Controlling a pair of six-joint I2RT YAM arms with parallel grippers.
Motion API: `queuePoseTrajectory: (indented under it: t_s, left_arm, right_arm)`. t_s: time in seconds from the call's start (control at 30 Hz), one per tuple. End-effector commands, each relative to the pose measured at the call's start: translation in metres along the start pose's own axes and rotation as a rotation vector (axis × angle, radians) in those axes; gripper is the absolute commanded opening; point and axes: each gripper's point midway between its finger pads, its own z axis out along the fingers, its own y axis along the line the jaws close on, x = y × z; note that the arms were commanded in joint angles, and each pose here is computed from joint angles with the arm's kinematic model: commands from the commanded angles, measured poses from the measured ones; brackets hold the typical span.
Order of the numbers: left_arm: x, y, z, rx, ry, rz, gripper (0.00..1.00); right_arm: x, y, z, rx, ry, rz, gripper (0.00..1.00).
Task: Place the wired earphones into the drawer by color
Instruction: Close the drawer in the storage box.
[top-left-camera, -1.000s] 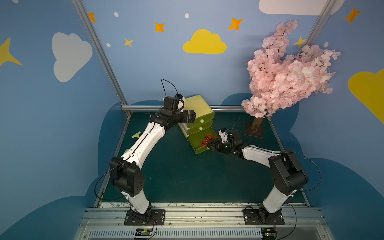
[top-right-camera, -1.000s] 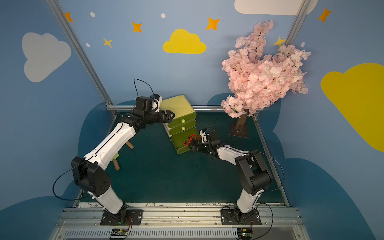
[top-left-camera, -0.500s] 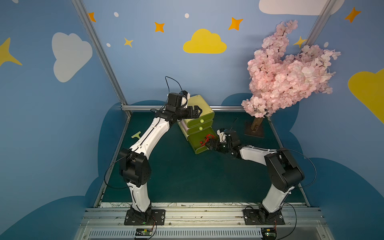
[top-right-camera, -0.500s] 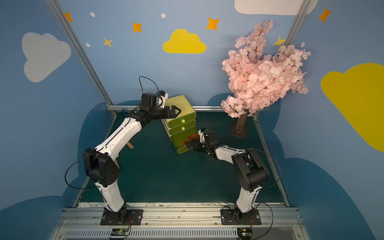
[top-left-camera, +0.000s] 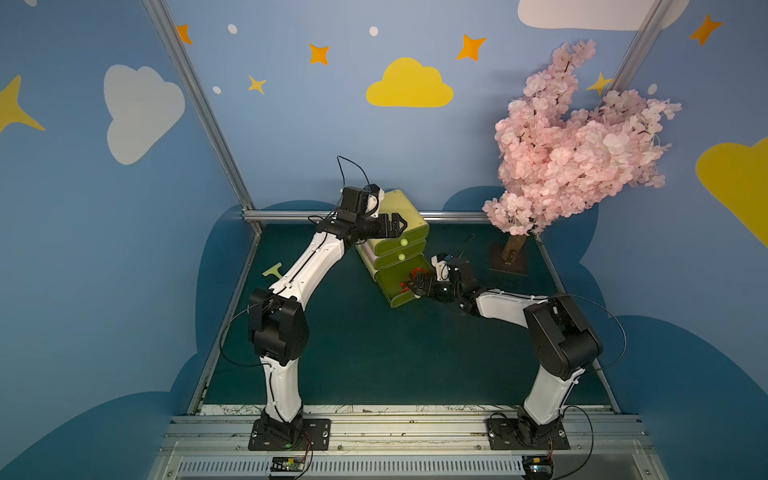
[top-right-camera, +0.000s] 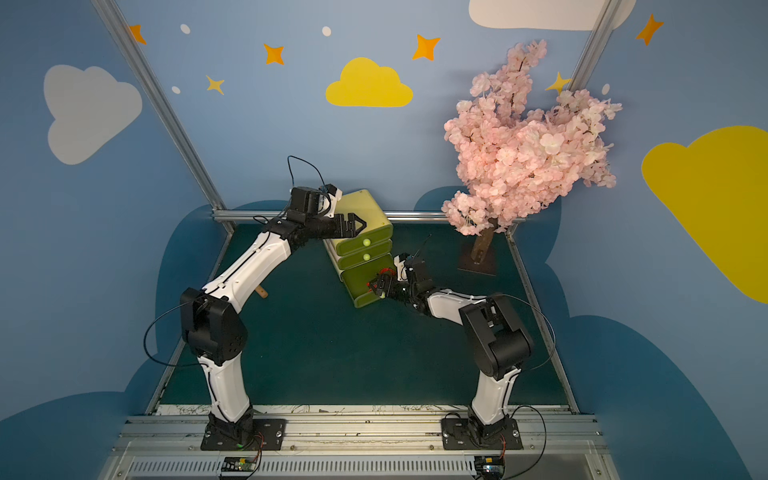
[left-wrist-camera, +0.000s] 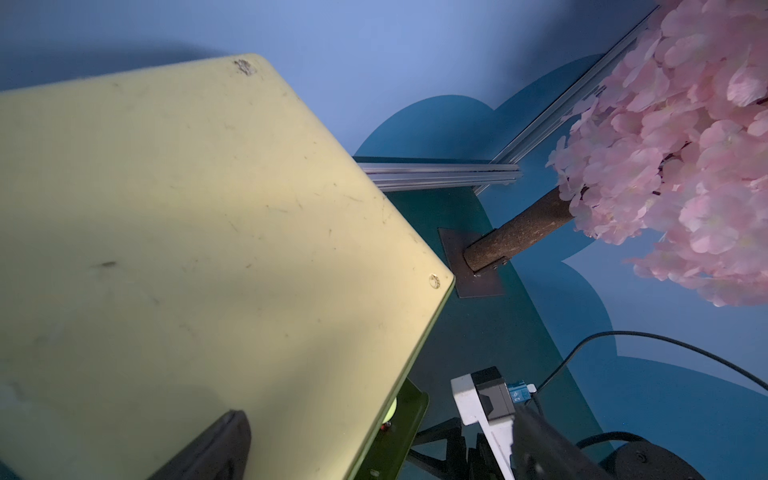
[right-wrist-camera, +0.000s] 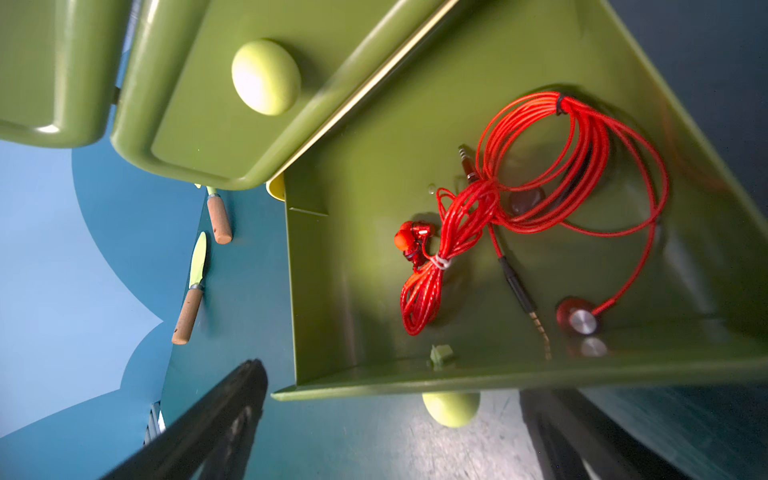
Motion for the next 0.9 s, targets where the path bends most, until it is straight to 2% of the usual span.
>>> queuePoseTrajectory:
  t_s: [0.0, 0.63, 0.87]
  left_arm:
    - [0.0, 0.004, -0.001, -0.009, 0.014, -0.004, 1.0]
    - [0.002, 0.003, -0.004, -0.007, 0.019, -0.011, 1.0]
    - [0.003, 0.002, -0.004, 0.0, 0.024, -0.015, 1.0]
  right_arm:
    - [-0.013, 0.013, 0.006, -0.041, -0.032, -0.023, 0.99]
    - [-0.049, 0.037, 0.024, -0.149, -0.157, -0.067, 0.99]
    - [-0.051, 0.037, 0.037, -0.167, -0.188, -0.084, 0.99]
